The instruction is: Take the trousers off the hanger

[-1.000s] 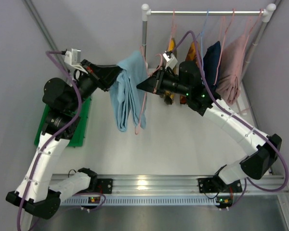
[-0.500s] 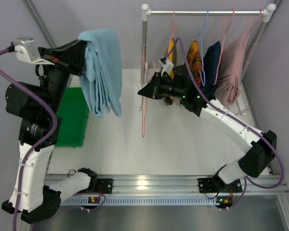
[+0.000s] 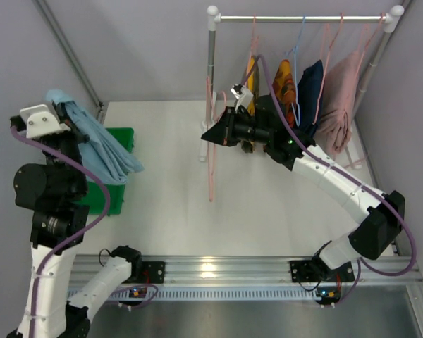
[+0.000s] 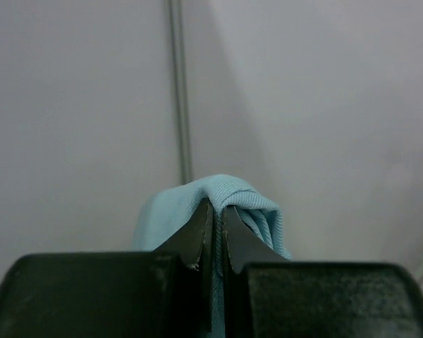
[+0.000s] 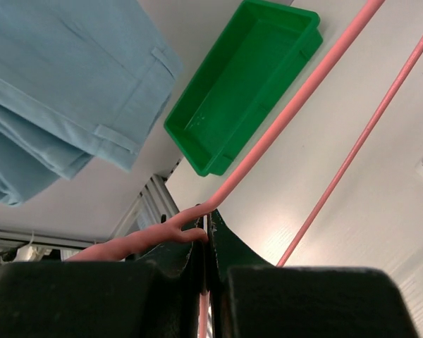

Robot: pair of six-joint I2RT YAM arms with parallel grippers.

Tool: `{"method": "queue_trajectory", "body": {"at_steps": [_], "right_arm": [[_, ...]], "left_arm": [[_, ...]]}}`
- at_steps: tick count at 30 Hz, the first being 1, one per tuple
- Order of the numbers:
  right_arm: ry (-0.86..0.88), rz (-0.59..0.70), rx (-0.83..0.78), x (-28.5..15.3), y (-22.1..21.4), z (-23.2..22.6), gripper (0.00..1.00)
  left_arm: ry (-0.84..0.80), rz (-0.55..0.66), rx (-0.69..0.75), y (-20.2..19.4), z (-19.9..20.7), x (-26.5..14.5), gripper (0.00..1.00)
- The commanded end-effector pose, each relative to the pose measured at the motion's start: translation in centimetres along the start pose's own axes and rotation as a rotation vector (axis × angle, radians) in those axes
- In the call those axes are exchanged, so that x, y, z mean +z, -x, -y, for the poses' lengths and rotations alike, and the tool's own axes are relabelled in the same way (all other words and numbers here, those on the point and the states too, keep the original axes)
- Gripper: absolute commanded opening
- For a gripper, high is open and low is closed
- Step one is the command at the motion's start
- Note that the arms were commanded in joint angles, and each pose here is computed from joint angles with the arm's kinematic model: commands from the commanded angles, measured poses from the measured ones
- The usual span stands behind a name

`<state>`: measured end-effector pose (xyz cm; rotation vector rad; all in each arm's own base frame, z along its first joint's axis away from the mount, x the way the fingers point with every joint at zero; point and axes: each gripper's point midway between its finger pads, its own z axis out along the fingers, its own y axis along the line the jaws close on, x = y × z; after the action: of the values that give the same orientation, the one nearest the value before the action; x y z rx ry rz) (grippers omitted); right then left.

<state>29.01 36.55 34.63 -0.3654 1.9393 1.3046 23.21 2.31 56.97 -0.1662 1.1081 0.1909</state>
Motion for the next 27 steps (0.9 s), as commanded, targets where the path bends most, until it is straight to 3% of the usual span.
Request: {"method": "queue_trajectory", "body": {"at_steps": [1,7,18,27], "right_arm": [[0.045,0.047,-0.052,-0.8,1.9,-1.7,0.0],[0.046,0.041,-0.056,-0.9,1.9,-1.8,0.0],[0.051,0.02,-0.06,-0.7,1.7,-1.9,0.0],[0.046,0.011,-0.055,-0.2,1.7,-1.7,0.0]], "left_arm": [[0.198,0.165,0.065,3.8,-5.2,-1.8,0.0],[0.342,0.075,0.178,-1.0,-8.9,-4.7,0.0],[0.461,-0.11,0.32,-9.3,-11.8,-8.5,0.0],[0.483,-0.211,0.42,-14.0,-11.9,-7.1,0.0]]}}
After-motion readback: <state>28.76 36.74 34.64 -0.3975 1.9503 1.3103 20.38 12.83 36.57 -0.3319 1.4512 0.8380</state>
